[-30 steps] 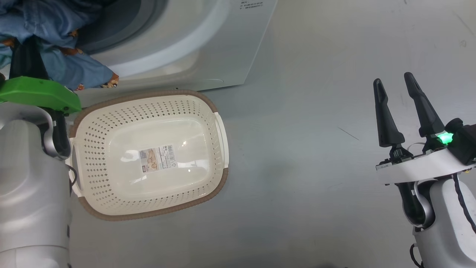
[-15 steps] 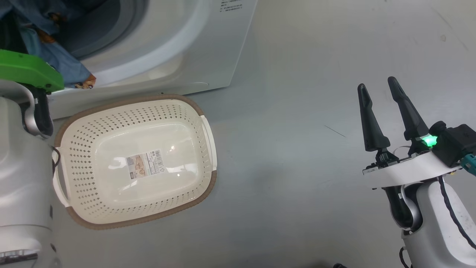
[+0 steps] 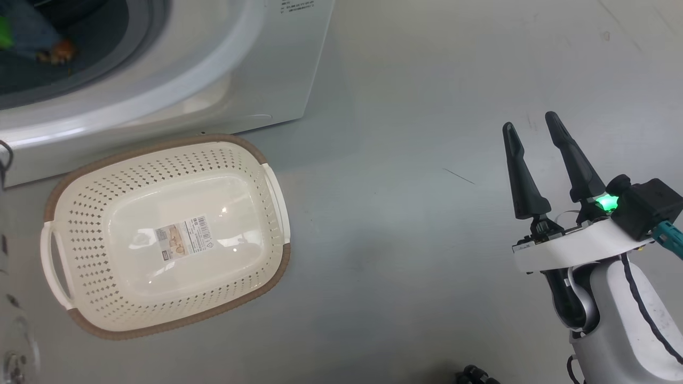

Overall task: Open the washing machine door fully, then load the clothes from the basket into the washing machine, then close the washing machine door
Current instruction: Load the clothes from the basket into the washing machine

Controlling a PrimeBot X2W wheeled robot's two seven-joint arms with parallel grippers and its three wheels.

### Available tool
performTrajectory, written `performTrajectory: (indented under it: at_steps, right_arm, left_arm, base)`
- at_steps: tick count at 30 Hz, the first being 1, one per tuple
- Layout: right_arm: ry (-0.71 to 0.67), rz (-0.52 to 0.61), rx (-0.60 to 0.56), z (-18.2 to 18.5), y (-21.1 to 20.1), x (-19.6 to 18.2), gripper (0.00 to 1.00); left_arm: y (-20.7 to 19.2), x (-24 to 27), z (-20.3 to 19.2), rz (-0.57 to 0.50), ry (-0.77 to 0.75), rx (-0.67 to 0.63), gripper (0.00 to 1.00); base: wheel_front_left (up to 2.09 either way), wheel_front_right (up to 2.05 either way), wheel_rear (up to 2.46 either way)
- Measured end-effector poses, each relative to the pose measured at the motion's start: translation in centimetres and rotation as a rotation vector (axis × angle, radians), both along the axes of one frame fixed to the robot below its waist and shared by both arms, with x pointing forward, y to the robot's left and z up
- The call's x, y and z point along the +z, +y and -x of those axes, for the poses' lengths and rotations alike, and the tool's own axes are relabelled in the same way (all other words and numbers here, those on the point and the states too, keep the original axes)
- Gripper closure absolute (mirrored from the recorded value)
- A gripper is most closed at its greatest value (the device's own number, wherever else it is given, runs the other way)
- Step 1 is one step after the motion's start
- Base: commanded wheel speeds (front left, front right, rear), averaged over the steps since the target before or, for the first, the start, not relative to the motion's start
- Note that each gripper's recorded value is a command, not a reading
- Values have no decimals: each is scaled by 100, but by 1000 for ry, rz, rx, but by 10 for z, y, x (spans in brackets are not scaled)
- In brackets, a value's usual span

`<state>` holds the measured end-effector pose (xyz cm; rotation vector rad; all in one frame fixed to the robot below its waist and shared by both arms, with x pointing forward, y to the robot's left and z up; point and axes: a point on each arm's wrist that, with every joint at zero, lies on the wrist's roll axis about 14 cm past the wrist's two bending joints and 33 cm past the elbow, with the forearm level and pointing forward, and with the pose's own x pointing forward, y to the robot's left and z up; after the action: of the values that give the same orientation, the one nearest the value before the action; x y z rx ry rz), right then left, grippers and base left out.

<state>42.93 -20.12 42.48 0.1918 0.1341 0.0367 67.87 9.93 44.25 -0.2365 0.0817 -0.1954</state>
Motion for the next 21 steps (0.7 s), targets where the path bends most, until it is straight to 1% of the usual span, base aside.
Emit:
performTrajectory:
  at_steps: [4,6,9,14,18,19,21]
  right_arm:
    - [7,8,-12,1,-5,-2,0]
    - [8,9,-14,1,-5,-2,0]
    - [10,8,-15,2,-5,-2,0]
    - [8,0,-4,1,1,-1,0]
    - [13,11,-21,3,-5,-2,0]
    - [14,12,-24,3,-6,-2,0]
    - [15,14,-27,3,-8,-2,0]
  left_arm:
    - [4,31,-18,-17,-114,10,100]
    - [3,35,-22,-22,-131,9,100]
    - [2,24,-22,-43,-104,0,100]
    - [-3,-10,-16,-76,-15,-20,100]
    - [-13,-24,-14,-90,17,-48,100]
    - [-15,-28,-13,-91,26,-53,96]
    - [-16,-32,-12,-92,42,-55,59]
  base:
    - [0,0,0]
    - [0,0,0]
    - [0,0,0]
    - [0,0,0]
    - [0,0,0]
    - [0,0,0]
    - [0,0,0]
